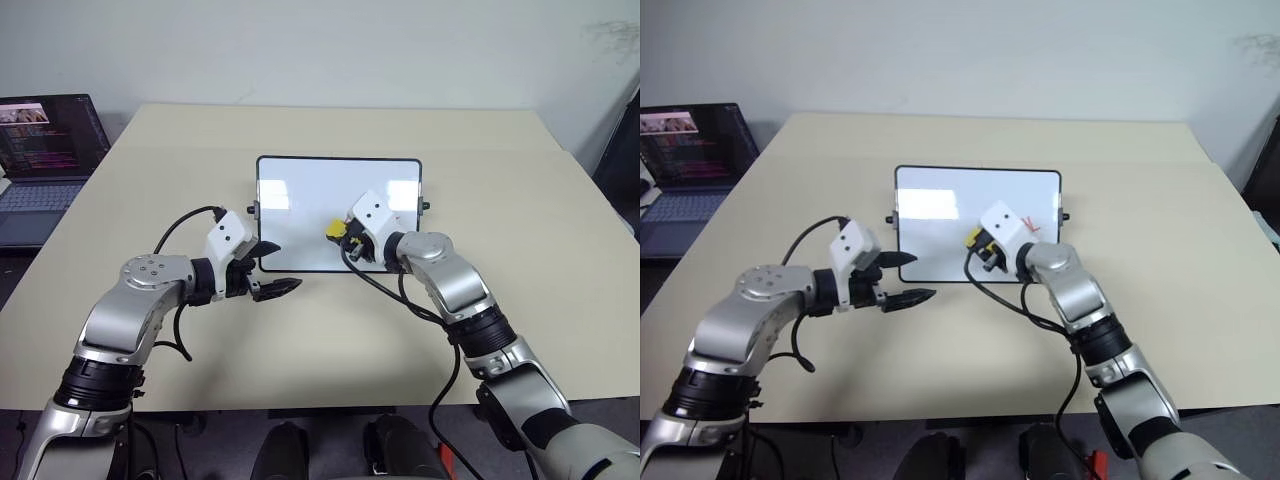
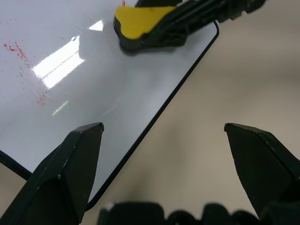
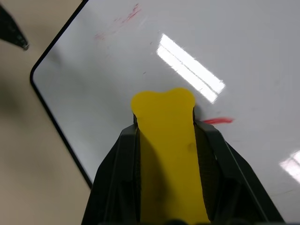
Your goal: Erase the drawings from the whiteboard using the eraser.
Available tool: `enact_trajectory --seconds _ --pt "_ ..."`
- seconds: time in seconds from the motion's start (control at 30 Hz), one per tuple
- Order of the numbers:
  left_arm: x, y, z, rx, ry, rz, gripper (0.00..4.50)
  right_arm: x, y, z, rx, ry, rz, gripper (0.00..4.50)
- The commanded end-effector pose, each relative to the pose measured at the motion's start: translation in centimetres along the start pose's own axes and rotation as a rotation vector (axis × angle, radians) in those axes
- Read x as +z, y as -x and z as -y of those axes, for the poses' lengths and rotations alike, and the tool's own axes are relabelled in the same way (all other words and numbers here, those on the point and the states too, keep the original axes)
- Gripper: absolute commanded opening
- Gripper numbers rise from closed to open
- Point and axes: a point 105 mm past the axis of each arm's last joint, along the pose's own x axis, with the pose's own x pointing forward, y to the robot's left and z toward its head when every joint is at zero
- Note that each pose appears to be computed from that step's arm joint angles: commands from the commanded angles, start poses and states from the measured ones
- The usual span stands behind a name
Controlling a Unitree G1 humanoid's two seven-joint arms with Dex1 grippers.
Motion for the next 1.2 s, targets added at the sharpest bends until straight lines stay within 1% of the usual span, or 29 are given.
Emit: enact_trajectory --seconds 0.03,0.13,0.2,0.3,0.37,0.43,0.57,0.67,0.77,0.87,0.97,1.07,1.2 --pt "1.0 0.2 0.0 0.001 -0.043 0.027 4.5 0.0 0.7 2.3 -0.088 -0.036 0.002 1.22" --pt "0.9 0.2 0.0 0.003 -0.04 0.026 4.5 1.3 1.4 1.1 -0.023 -0.105 0.065 1.22" --pt "0.9 0.3 0.0 0.013 -0.038 0.029 4.5 2.5 2.7 -0.1 0.04 -0.162 0.123 1.22" --pt "1.1 0.5 -0.4 0.044 -0.032 0.052 4.5 3.5 5.2 -1.1 0.09 -0.169 0.166 1.22" --pt "1.2 0.5 -0.7 0.065 -0.028 0.067 4.5 3.2 6.6 -1.4 0.089 -0.138 0.161 1.22" --pt "1.4 0.5 -1.1 0.086 -0.031 0.084 4.5 2.3 7.9 -1.6 0.074 -0.077 0.134 1.22" --pt "2.0 0.2 -1.4 0.088 -0.043 0.129 4.5 1.3 9.2 -2.2 0.051 -0.075 0.133 1.22" --pt "2.4 0.2 -2.0 0.112 -0.044 0.172 4.5 0.6 9.6 -2.3 -0.034 -0.063 0.156 1.22" --pt "2.9 0.2 -2.4 0.132 -0.003 0.227 4.5 0.4 9.7 -2.6 -0.099 -0.09 0.208 1.22" --pt "2.6 0.2 -2.2 0.123 0.022 0.229 4.5 -0.6 9.7 -3.3 -0.109 -0.09 0.211 1.22" --pt "2.1 0.5 -2.1 0.125 0.04 0.219 4.5 -1.5 9.4 -4.1 -0.09 -0.074 0.186 1.22" --pt "1.8 0.8 -2.4 0.137 0.043 0.206 4.5 -1.1 8.8 -4.8 -0.061 -0.076 0.189 1.22" --pt "1.7 1.1 -2.8 0.148 0.038 0.201 4.5 -0.1 7.2 -4.6 -0.058 -0.076 0.187 1.22"
